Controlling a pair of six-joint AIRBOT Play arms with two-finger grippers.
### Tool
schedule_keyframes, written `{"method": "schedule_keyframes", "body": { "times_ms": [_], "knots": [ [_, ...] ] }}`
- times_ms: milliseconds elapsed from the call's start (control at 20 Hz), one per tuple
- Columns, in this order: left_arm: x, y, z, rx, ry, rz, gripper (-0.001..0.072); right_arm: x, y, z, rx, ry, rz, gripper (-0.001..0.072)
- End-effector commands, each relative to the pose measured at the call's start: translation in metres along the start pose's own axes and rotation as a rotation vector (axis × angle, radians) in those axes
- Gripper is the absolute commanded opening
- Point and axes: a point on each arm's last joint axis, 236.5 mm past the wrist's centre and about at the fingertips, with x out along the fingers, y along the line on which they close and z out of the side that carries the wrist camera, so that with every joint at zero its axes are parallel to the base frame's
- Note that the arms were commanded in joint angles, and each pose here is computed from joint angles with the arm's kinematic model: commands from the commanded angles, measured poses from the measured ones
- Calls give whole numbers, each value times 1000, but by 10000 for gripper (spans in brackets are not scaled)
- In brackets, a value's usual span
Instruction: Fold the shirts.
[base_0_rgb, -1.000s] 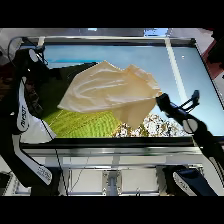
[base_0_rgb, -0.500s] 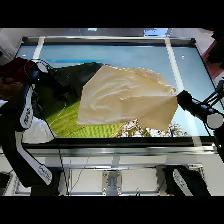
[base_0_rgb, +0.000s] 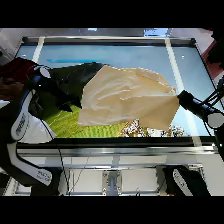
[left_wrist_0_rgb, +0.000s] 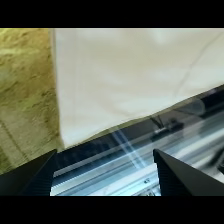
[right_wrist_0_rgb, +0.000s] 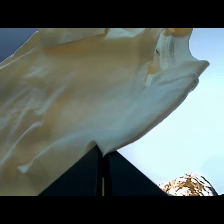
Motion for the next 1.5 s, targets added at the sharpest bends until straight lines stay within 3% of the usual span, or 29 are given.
{"method": "schedule_keyframes", "body": {
  "times_ms": [0,100,250,350,550,700,850,950,1450],
  "knots": [
    [-17,4,-21,8,-257,87,696,0,0,1,-35,-2,0,32],
    [6,11,-50,-87,-413,63,696,0,0,1,-52,-1,0,32],
    [36,30,-59,-412,-716,-109,696,0,1,0,-49,-1,3,33],
    [37,37,-54,-497,-806,-174,696,0,3,0,-39,2,12,32],
    [38,43,-45,-490,-832,-151,692,0,4,0,-36,0,14,32],
    [52,41,-48,-522,-770,-173,637,0,4,0,-37,-1,14,32],
    [50,30,-45,-507,-774,-225,631,0,4,1,-36,-5,15,32],
    [52,25,-47,-499,-756,-237,538,0,5,4,-35,-18,19,33],
    [91,18,-50,-512,-666,-214,534,0,6,5,-29,-22,24,33]
  ]
}}
